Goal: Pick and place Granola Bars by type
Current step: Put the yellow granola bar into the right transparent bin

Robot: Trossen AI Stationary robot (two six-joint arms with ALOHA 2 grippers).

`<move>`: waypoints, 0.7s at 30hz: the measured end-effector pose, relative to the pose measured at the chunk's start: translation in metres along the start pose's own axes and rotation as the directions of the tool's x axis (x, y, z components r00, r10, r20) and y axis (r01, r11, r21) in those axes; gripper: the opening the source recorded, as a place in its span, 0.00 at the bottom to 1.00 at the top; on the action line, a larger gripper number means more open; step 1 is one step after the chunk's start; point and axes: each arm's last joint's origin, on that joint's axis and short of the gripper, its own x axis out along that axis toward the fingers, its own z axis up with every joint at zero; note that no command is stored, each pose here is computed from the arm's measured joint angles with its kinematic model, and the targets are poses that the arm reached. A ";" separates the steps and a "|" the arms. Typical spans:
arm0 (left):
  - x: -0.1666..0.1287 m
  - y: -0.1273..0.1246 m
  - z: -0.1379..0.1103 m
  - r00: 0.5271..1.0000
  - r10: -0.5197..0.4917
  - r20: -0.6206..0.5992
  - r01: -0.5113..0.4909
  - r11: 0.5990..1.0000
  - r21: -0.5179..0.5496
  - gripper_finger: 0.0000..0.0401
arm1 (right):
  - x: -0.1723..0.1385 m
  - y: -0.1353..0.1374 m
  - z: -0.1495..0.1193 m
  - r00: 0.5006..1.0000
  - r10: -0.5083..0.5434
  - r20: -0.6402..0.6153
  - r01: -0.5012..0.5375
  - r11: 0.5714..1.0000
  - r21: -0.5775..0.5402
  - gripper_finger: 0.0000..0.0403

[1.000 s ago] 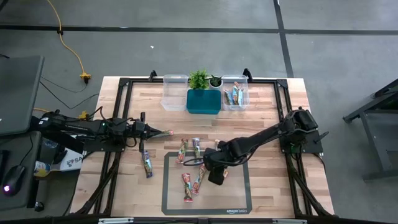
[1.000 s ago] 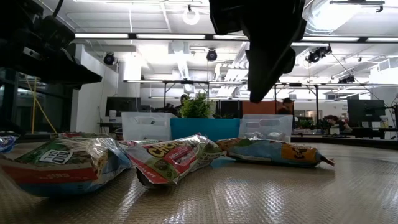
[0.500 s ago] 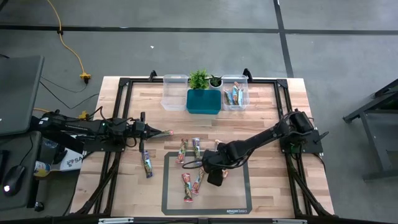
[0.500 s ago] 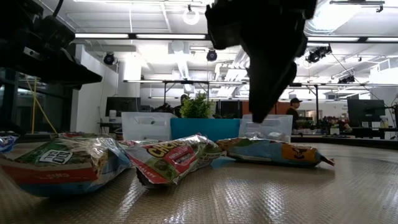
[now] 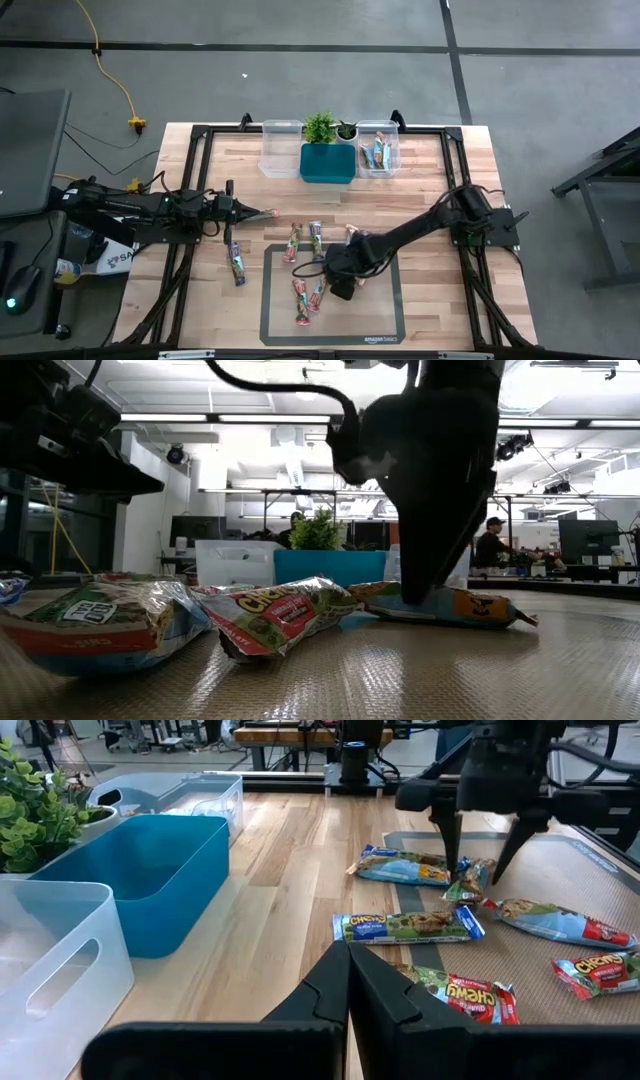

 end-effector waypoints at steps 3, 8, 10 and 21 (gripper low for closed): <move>0.000 0.000 0.000 1.000 0.000 0.001 0.000 1.000 0.000 0.00 | 0.006 0.000 0.000 1.000 -0.003 -0.009 0.003 1.000 0.021 0.48; 0.000 0.000 0.000 1.000 0.000 0.001 0.000 1.000 0.000 0.00 | 0.011 0.002 0.000 1.000 0.002 -0.011 -0.001 0.999 0.038 0.48; 0.000 0.000 0.000 1.000 0.000 0.000 0.000 1.000 0.000 0.00 | 0.011 0.002 0.000 1.000 -0.001 -0.013 0.002 0.998 0.064 0.48; 0.000 0.000 0.000 1.000 0.000 0.001 0.000 1.000 0.000 0.00 | 0.011 0.011 -0.014 0.999 -0.007 -0.039 0.010 0.997 0.082 0.30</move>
